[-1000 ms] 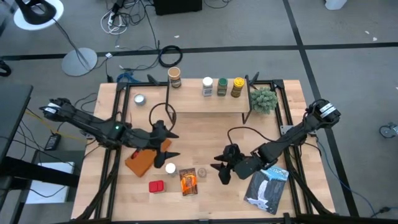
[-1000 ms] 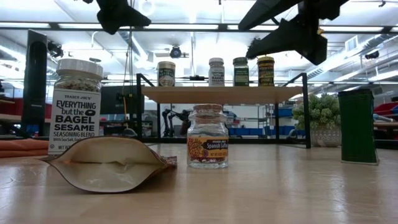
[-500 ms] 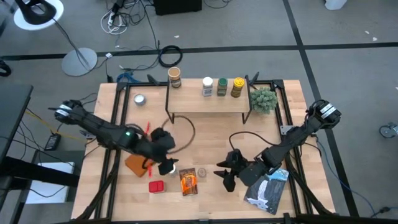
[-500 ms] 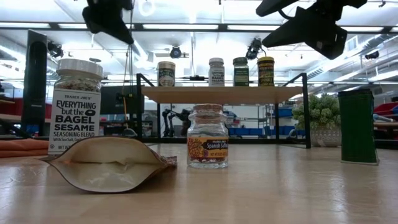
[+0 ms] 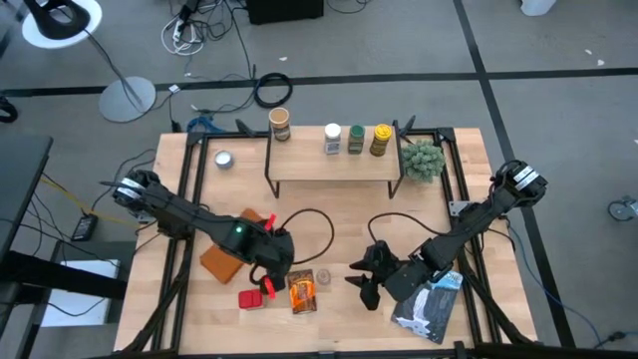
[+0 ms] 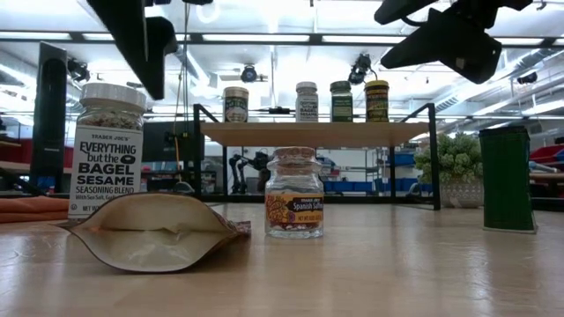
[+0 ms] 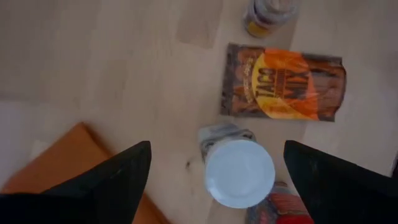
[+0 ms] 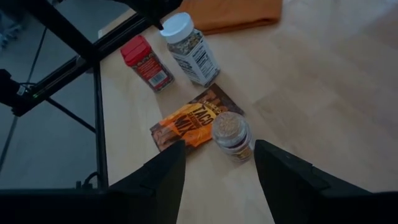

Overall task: Shelf spices
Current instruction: Put the white seasoning bottle on the shelf

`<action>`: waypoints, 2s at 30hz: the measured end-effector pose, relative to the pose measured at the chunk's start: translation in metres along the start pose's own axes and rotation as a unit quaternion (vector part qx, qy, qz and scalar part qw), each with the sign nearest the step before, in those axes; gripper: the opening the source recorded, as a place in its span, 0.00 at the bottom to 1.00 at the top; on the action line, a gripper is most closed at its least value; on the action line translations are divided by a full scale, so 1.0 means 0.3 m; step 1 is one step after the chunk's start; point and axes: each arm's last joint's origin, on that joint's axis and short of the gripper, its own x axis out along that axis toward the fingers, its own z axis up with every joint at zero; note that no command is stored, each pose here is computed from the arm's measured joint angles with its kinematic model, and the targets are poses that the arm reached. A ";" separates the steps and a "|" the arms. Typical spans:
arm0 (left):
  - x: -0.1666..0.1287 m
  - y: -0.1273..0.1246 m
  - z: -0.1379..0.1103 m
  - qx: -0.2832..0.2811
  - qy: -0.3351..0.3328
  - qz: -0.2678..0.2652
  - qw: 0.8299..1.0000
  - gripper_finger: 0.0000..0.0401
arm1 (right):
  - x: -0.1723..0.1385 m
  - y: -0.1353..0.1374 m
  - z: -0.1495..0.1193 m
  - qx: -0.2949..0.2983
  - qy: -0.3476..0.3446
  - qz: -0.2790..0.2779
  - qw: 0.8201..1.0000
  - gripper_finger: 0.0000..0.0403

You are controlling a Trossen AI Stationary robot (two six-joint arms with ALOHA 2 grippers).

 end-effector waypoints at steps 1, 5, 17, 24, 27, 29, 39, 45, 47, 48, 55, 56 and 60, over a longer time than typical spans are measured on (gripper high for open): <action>0.002 -0.001 0.000 -0.004 0.002 -0.001 1.000 0.92 | -0.001 0.000 -0.001 -0.001 0.000 0.000 1.000 0.48; 0.000 -0.002 -0.002 -0.024 0.009 -0.010 1.000 0.92 | -0.001 -0.002 -0.003 -0.003 0.002 -0.002 1.000 0.48; 0.075 -0.019 -0.005 -0.035 0.053 -0.004 0.998 0.92 | -0.003 0.000 -0.006 -0.013 0.004 -0.002 1.000 0.48; 0.137 -0.038 -0.013 -0.028 0.089 0.001 0.996 0.92 | -0.003 0.000 -0.006 -0.017 0.004 -0.002 1.000 0.48; 0.143 -0.045 -0.016 -0.026 0.094 -0.004 0.995 0.89 | -0.003 0.000 -0.006 -0.017 0.004 -0.002 1.000 0.48; 0.142 -0.051 -0.019 -0.023 0.093 -0.006 0.995 0.86 | -0.003 0.000 -0.006 -0.017 0.004 -0.002 1.000 0.48; 0.144 -0.059 -0.009 -0.027 0.076 -0.018 0.997 0.58 | -0.003 0.000 -0.006 -0.017 0.004 -0.002 1.000 0.48; 0.144 -0.062 -0.004 -0.037 0.070 -0.023 0.997 0.49 | -0.003 0.000 -0.006 -0.017 0.004 -0.002 1.000 0.48; 0.144 -0.062 -0.004 -0.037 0.070 -0.023 0.997 0.49 | -0.003 0.000 -0.006 -0.017 0.004 -0.002 1.000 0.48; 0.144 -0.062 -0.004 -0.038 0.070 -0.023 0.997 0.49 | -0.003 0.000 -0.005 -0.017 0.004 -0.001 1.000 0.48; 0.108 -0.042 0.027 -0.023 0.086 -0.023 0.996 0.50 | -0.003 0.000 -0.005 -0.017 0.004 -0.001 1.000 0.48; 0.090 -0.036 0.043 -0.018 0.085 -0.023 0.996 0.50 | -0.003 0.000 -0.005 -0.017 0.004 -0.001 1.000 0.48; 0.000 -0.003 0.106 0.020 0.077 -0.011 0.997 0.50 | -0.006 0.003 -0.010 -0.016 0.005 0.001 1.000 0.48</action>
